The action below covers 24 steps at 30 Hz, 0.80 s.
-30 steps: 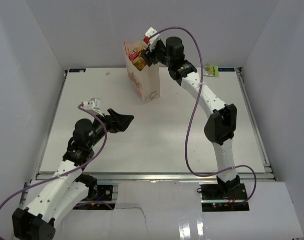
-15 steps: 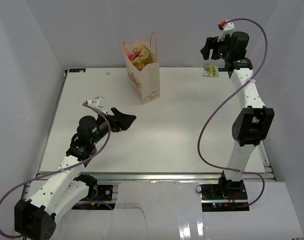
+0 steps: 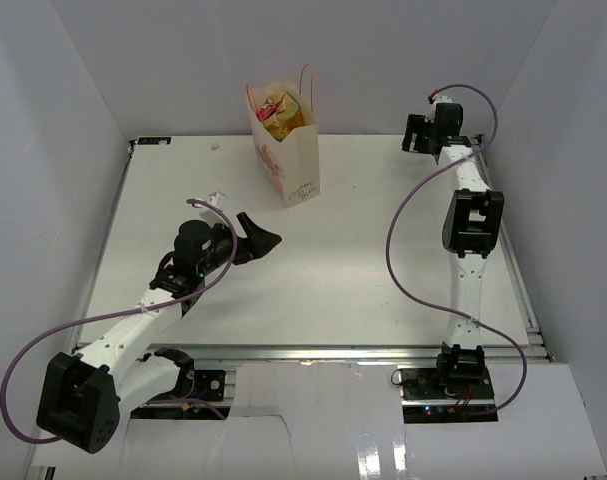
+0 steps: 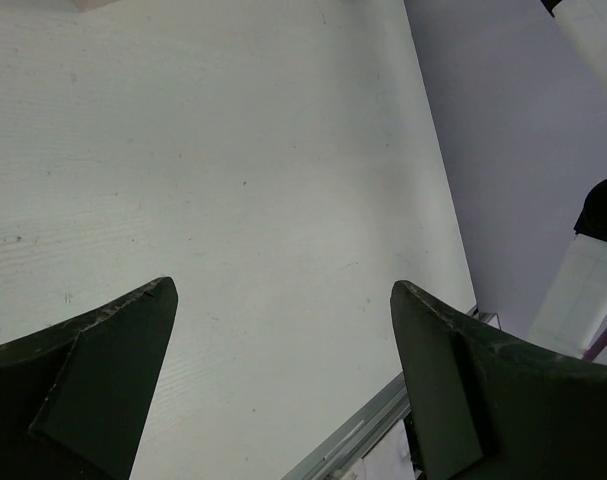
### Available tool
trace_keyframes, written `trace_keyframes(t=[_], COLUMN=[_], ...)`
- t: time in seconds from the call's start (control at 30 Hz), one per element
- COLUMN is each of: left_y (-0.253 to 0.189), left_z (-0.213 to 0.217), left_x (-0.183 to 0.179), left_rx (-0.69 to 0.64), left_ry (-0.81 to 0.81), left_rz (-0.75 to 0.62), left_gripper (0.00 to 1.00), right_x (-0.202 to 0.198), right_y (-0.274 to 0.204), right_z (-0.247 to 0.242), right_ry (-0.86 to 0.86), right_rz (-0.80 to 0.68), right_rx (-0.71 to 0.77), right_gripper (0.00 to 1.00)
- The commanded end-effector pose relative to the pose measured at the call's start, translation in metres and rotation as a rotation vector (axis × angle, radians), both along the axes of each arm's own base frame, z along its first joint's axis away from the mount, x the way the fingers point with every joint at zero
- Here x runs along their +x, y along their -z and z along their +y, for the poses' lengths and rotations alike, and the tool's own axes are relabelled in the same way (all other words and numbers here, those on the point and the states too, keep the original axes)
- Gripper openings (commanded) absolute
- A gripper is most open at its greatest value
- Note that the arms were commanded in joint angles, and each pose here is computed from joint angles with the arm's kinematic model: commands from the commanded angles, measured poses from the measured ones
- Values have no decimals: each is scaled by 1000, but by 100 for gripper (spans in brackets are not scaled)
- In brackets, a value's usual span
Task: Place the snacks into the paper bag
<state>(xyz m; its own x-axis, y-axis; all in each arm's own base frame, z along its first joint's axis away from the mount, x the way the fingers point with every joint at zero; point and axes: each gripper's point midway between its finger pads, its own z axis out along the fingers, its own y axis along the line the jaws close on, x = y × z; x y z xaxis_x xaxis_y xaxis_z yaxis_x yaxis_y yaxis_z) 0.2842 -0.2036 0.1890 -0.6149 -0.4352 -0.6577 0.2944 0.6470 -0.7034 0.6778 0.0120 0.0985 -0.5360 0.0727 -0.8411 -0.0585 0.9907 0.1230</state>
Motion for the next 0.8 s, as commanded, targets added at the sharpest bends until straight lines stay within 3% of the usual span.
trace_keyframes(t=[0.0,0.37,0.77], left_y=[-27,-13,-16], left_z=[-6,-13,-19], left_x=[5,14,24], left_rx=[-46,-45,-51], left_ry=[15,26,32], left_rz=[-49,19,24], left_gripper=[98,98,98], right_x=[32,63,66], right_y=[-47,-27,24], right_z=[-20,-35,-33], right_ry=[130,217,250], right_rz=[-180,-304,-253], right_rx=[11,86,124], right_gripper=[82,70,67])
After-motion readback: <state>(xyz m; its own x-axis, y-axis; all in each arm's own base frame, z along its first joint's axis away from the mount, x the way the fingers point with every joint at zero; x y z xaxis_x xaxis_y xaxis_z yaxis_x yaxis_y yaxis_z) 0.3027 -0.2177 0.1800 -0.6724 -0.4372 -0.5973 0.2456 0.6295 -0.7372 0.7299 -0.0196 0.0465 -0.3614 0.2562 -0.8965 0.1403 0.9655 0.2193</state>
